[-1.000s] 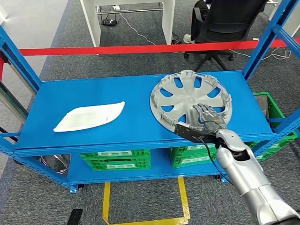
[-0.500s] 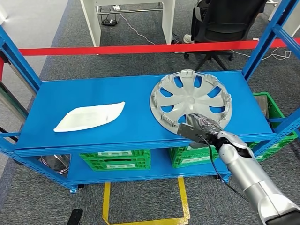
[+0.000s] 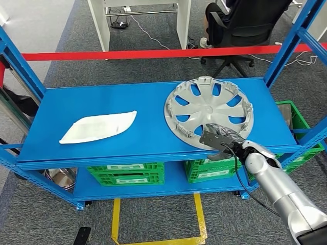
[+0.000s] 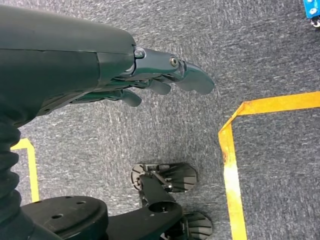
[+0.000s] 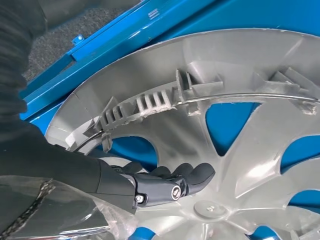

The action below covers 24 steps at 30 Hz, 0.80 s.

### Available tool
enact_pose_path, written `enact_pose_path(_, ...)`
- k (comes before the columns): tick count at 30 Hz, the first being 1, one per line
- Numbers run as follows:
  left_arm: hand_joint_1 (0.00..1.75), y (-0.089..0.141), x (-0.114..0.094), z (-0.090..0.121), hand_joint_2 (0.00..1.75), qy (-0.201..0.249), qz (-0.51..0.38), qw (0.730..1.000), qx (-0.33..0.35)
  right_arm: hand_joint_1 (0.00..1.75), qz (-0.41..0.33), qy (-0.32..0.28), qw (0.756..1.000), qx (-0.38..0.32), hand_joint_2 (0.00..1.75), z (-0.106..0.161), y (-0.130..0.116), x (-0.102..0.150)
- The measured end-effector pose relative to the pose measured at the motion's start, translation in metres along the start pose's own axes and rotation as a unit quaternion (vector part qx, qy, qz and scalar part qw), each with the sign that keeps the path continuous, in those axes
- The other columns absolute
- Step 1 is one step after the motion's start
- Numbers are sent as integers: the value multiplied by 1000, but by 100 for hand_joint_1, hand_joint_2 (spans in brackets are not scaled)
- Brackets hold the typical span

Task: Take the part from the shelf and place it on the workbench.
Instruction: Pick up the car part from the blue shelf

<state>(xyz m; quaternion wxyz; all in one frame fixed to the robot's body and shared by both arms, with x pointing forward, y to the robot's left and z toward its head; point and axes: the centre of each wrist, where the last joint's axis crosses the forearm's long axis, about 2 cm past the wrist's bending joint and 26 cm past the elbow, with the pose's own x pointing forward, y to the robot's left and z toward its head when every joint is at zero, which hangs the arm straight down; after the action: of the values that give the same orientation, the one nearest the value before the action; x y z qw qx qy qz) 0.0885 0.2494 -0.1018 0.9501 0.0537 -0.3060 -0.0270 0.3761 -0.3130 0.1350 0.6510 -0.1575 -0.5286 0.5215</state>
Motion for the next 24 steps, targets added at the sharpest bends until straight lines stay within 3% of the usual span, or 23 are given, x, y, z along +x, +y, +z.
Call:
enact_pose_path(1,0,0,0,0,175,0,0,1000,0,174,2,2,1000,0,175,0,0,-1)
enact_pose_path(14,0,-1,0,0,175,3,-1,1000,3,174,103,29,994,16,175,-7,-3,8)
enact_pose_path(15,0,-1,0,0,175,3,-1,1000,3,144,107,30,994,18,175,-8,-3,8)
enact_pose_path(18,0,-1,0,0,175,3,-1,1000,3,26,119,28,992,27,175,-9,-3,10)
enact_pose_path(19,0,-1,0,0,175,3,-1,1000,3,17,124,27,991,32,175,-10,-4,11)
enact_pose_path(24,0,-1,0,0,175,4,-1,1000,3,13,142,22,989,47,175,-12,-4,16)
